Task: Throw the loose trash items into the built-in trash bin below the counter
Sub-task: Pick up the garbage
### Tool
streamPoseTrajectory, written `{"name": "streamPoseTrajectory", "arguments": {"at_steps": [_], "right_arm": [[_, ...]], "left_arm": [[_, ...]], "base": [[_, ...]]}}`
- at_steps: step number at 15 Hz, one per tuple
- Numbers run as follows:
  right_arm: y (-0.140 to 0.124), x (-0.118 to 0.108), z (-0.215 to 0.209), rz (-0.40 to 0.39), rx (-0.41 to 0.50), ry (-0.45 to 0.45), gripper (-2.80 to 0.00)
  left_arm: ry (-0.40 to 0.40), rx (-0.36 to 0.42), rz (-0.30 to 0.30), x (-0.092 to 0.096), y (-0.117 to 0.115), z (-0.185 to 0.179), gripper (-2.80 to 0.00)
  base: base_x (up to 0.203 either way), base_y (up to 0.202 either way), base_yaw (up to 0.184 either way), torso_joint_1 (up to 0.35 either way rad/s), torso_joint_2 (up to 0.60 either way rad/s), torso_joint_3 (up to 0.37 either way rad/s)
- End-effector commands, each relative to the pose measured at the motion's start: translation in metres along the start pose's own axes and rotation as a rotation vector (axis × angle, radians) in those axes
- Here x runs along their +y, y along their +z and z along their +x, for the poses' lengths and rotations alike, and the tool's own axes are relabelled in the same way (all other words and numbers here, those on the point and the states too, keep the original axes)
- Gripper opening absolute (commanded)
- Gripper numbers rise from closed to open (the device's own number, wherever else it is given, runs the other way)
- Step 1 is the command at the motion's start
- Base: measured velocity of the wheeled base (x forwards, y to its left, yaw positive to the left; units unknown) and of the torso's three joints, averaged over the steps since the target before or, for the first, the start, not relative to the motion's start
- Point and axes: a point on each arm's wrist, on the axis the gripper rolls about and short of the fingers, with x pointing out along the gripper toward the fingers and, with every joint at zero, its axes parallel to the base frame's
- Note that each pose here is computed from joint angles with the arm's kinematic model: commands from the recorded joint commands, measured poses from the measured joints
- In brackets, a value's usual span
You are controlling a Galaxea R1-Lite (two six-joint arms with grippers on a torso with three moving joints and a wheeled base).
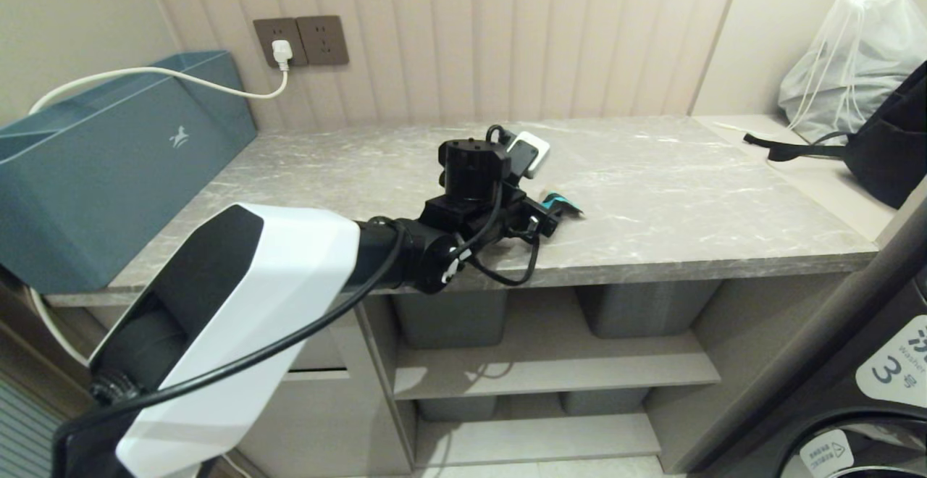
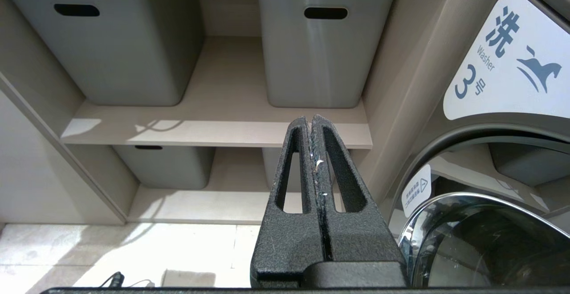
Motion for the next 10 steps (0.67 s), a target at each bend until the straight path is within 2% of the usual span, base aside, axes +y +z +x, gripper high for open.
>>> {"name": "streamPoseTrajectory", "arguments": {"at_steps": [1,6,10], "right_arm": [[0.0,0.0,-0.0001,0.0,-0.001,0.0,-2.8],[0.0,0.0,-0.0001,0.0,-0.001,0.0,-2.8],[0.0,0.0,-0.0001,0.0,-0.001,0.0,-2.8]], "left_arm": [[0.004,0.003,0.003,-0.0003,-0.0021,0.0011,0.0],[0.077,-0.019,-0.008,0.0007,-0.003,0.0038,0.0],[0.093,-0.015,-0.014,0.0004,-0.0049,0.0048,0.0]], "base": [[0.0,0.0,0.0,0.0,0.0,0.0],[0.0,0.0,0.0,0.0,0.0,0.0],[0.0,0.0,0.0,0.0,0.0,0.0]]}}
